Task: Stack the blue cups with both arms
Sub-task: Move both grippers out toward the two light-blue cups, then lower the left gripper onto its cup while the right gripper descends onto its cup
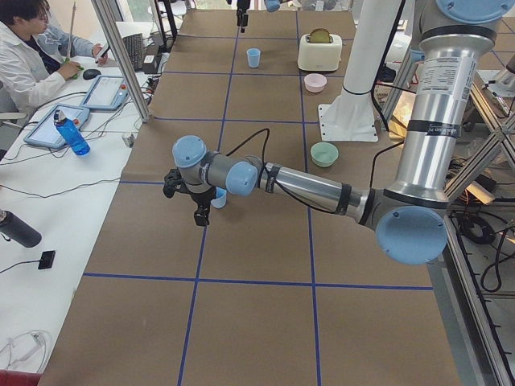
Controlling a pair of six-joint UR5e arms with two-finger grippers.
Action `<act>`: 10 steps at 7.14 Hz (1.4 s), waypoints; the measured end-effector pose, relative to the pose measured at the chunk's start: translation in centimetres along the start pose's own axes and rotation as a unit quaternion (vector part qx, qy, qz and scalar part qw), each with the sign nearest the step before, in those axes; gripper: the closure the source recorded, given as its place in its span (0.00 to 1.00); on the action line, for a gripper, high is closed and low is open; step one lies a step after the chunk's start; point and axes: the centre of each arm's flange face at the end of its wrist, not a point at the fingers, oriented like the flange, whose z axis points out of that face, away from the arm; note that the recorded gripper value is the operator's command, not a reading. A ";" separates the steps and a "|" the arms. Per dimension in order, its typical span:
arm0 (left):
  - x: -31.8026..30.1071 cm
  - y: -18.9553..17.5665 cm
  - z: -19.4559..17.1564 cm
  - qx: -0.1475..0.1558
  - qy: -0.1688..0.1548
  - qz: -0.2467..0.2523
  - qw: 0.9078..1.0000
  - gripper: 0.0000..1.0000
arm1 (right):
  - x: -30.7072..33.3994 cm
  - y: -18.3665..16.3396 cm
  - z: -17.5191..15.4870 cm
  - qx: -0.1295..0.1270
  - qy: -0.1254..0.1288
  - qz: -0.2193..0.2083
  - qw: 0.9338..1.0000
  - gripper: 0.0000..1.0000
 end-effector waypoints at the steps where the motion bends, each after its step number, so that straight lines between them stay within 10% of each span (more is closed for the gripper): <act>1: 2.6 -0.6 1.9 -0.012 0.000 0.002 1.000 0.08 | -0.7 0.2 0.1 -0.002 -0.004 -0.004 1.000 0.00; 10: 8.2 -3.9 10.8 -0.037 0.006 0.018 0.999 0.36 | -2.9 2.4 1.7 -0.033 -0.030 -0.017 0.999 0.00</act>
